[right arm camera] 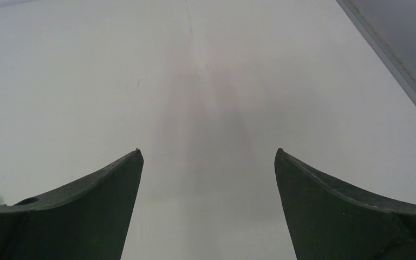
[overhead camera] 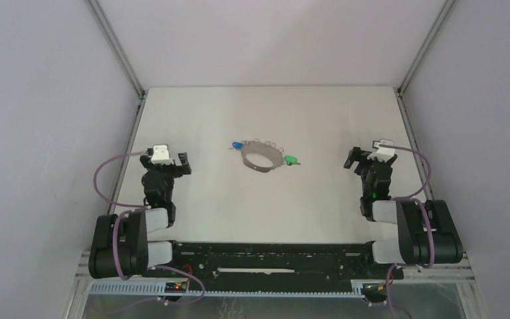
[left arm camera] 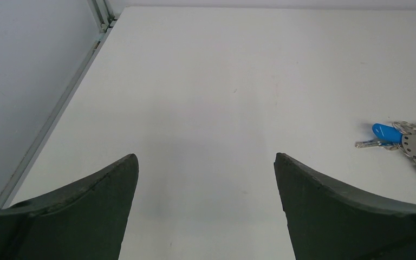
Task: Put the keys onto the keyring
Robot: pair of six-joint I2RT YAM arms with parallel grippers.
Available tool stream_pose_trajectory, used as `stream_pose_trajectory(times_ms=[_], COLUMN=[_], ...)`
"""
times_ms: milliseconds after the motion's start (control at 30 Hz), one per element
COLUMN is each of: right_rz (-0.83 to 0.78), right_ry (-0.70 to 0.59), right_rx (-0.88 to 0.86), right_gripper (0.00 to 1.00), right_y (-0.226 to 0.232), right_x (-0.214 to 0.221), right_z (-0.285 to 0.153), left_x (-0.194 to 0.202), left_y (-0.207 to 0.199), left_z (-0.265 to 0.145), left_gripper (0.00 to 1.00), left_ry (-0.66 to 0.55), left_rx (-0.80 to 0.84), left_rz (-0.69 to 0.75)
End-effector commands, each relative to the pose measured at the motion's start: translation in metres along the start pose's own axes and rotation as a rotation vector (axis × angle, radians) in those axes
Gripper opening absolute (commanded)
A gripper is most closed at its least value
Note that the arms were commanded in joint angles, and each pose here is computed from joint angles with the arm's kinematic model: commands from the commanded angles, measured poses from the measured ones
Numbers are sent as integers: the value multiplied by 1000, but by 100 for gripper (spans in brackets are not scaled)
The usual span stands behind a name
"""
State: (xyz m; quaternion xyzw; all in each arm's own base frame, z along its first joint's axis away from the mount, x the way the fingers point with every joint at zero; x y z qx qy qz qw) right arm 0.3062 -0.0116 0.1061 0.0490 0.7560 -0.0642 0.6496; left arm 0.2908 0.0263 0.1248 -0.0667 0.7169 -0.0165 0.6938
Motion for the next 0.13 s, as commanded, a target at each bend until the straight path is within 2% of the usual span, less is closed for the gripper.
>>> stream_pose_trajectory(times_ms=[0, 100], right_rz=[15, 14], right_ry=[-27, -27], right_rx=[-5, -5], right_gripper=[100, 100], right_y=[1, 1], right_x=[-6, -6], right_z=[-1, -1], left_x=[-12, -13], left_y=[-1, -1], left_z=[4, 4], left_gripper=[100, 100], left_ry=[-49, -53], left_rx=[-7, -7], left_rz=[-9, -9])
Point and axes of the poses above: each gripper's point midway between its finger pads, its own z axis out along the fingers, its own y axis along the line the jaws close on, x = y × z, the point moved 6 cm from there along -z, back along the fingers, and after that the axes turned 8 degrees about -z, right-handed, at the moved point
